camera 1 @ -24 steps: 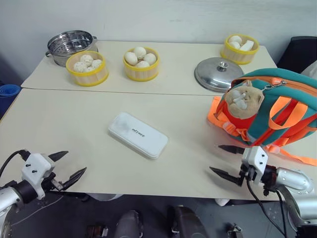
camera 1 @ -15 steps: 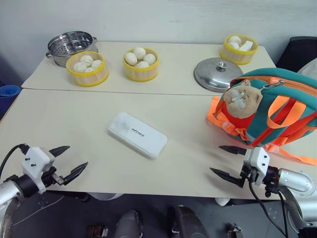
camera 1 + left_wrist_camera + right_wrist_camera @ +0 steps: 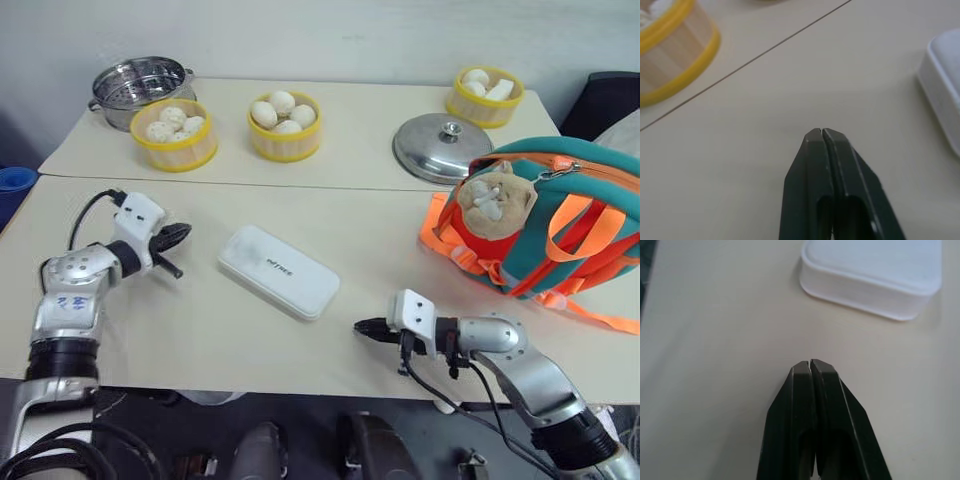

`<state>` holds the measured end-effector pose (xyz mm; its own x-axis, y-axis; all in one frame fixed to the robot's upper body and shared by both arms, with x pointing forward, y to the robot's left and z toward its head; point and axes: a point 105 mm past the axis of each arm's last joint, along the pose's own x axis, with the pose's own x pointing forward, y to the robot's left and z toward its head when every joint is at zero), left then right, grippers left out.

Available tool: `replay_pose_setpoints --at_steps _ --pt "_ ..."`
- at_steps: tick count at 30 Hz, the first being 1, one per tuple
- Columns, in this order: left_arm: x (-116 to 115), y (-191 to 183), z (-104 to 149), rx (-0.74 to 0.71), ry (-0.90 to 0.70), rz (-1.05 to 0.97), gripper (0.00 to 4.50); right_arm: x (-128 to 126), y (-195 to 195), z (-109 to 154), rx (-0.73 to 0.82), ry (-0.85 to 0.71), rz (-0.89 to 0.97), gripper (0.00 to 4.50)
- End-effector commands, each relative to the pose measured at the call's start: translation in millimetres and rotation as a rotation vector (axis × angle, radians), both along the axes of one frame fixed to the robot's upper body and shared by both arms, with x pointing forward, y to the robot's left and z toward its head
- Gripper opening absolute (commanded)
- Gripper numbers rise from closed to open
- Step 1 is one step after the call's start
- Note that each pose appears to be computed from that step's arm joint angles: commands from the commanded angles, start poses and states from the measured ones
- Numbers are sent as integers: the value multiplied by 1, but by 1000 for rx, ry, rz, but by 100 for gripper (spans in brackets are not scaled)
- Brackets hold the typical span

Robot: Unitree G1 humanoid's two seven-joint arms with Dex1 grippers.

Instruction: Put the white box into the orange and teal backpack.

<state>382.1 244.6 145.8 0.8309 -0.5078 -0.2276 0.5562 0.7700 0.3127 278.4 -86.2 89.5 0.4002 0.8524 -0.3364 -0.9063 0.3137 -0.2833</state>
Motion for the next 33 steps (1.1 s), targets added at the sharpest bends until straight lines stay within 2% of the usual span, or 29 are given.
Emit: replay_pose_setpoints --at_steps 1,4,8,12,17,20,24,26,27,28,30,33 --pt "3 -24 5 0 -24 -111 1 5 14 7 25 -55 12 0" --pt "2 -37 -2 -1 -10 -160 1 7 21 11 43 -73 18 0" --pt "-15 -48 -7 -26 20 -269 1 9 18 17 43 -86 20 0" --pt "-47 -52 -7 -71 75 -370 1 14 -2 24 -10 -92 9 0" --pt "-92 -60 -22 -91 191 -435 1 17 -26 24 -84 -65 -3 0" --pt "-101 -64 -26 -111 200 -399 1 20 -34 22 -109 -55 -13 0" --pt "-97 -41 -40 -126 310 -196 1 20 -47 14 -160 -18 -28 0" --pt "-110 -36 -37 -324 488 -168 39 21 -58 11 -194 -14 -40 0" --pt "-126 -29 -49 -333 704 -133 51 23 -63 11 -208 -15 -48 0" --pt "-140 -24 -57 -339 867 -97 87 24 -66 11 -218 -19 -52 0" --pt "-144 -23 -53 -448 993 -66 145 28 -68 11 -225 -26 -53 0" --pt "-131 -29 -40 -618 1038 -60 234 32 -68 11 -239 -41 -42 0"
